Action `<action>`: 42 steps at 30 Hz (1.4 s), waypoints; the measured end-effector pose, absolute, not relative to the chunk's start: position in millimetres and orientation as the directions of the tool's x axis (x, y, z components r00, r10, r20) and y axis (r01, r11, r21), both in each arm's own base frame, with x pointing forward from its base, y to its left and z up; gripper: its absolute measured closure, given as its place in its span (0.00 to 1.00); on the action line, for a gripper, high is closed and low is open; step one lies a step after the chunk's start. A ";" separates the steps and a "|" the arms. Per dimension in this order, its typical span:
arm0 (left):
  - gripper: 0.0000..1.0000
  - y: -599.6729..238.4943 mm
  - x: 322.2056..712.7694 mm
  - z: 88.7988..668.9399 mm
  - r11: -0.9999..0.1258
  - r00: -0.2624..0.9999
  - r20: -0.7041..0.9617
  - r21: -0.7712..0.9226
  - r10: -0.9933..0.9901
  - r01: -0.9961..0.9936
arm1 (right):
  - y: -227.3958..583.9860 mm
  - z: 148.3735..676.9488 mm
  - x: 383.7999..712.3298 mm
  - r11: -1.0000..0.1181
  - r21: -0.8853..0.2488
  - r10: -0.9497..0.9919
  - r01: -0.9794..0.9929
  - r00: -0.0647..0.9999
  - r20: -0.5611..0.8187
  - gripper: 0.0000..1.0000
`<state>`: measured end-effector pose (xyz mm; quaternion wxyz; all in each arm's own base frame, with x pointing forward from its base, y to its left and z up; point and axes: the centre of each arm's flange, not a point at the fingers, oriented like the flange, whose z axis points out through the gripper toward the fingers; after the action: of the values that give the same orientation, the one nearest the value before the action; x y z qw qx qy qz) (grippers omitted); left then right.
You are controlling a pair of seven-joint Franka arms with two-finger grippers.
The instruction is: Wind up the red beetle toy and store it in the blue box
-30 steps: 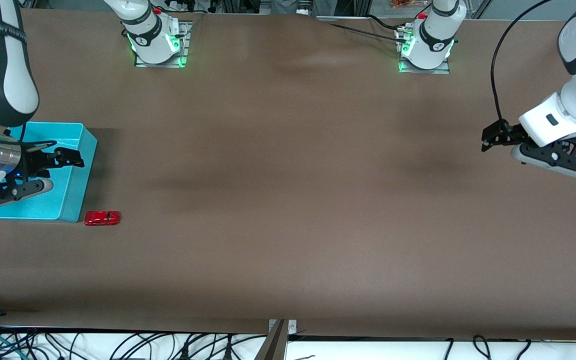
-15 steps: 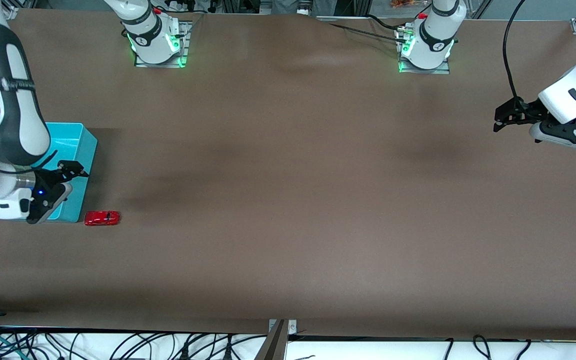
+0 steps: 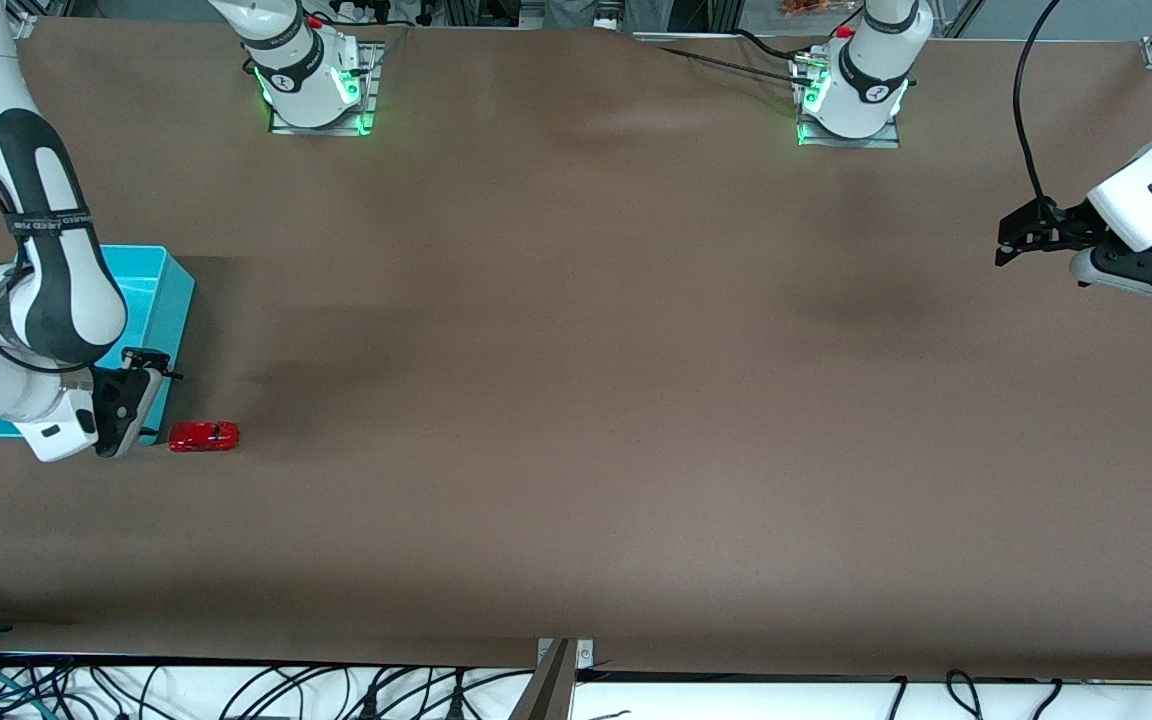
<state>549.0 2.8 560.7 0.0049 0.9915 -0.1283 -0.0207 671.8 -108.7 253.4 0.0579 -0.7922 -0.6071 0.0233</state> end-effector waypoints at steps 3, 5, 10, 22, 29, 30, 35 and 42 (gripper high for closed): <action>0.00 1.9 550.1 564.6 -0.967 0.966 -0.034 0.013 -0.256 -0.256 | -100.4 255.4 676.9 -0.209 -0.087 0.977 0.974 0.213 0.031 0.00; 0.00 1.9 550.9 567.6 -0.967 0.966 -0.029 0.012 -0.256 -0.256 | -96.2 254.5 679.9 -0.174 -0.065 0.984 0.983 0.176 0.031 0.00; 0.00 2.8 554.7 575.1 -0.967 0.967 -0.023 0.010 -0.254 -0.254 | -93.7 236.0 683.6 -0.084 -0.038 0.995 0.996 0.085 0.042 0.00; 0.00 13.5 565.2 578.6 -0.972 0.971 -0.027 0.011 -0.236 -0.236 | -92.2 201.2 684.9 0.032 -0.018 0.998 0.999 -0.031 0.057 0.00; 0.00 17.8 566.9 584.4 -0.973 0.973 -0.018 0.008 -0.229 -0.229 | -90.7 195.3 686.4 0.090 0.001 0.994 0.996 -0.090 0.059 0.10; 0.00 18.1 567.3 583.7 -0.974 0.973 -0.019 0.009 -0.228 -0.228 | -90.0 195.1 686.5 0.092 0.002 0.994 0.996 -0.092 0.060 0.14; 0.00 19.2 570.8 581.2 -0.974 0.974 -0.022 0.009 -0.227 -0.227 | -87.7 193.5 686.5 0.099 0.000 0.993 0.995 -0.099 0.063 0.26; 0.00 21.5 573.5 583.1 -0.975 0.975 -0.017 0.008 -0.223 -0.223 | -86.3 192.3 686.9 0.102 0.000 0.993 0.995 -0.102 0.066 0.55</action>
<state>573.5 21.5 583.1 0.0029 0.9937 -0.1121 -0.0086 686.9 -86.3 192.3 0.0243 -0.6696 -0.7420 -0.0220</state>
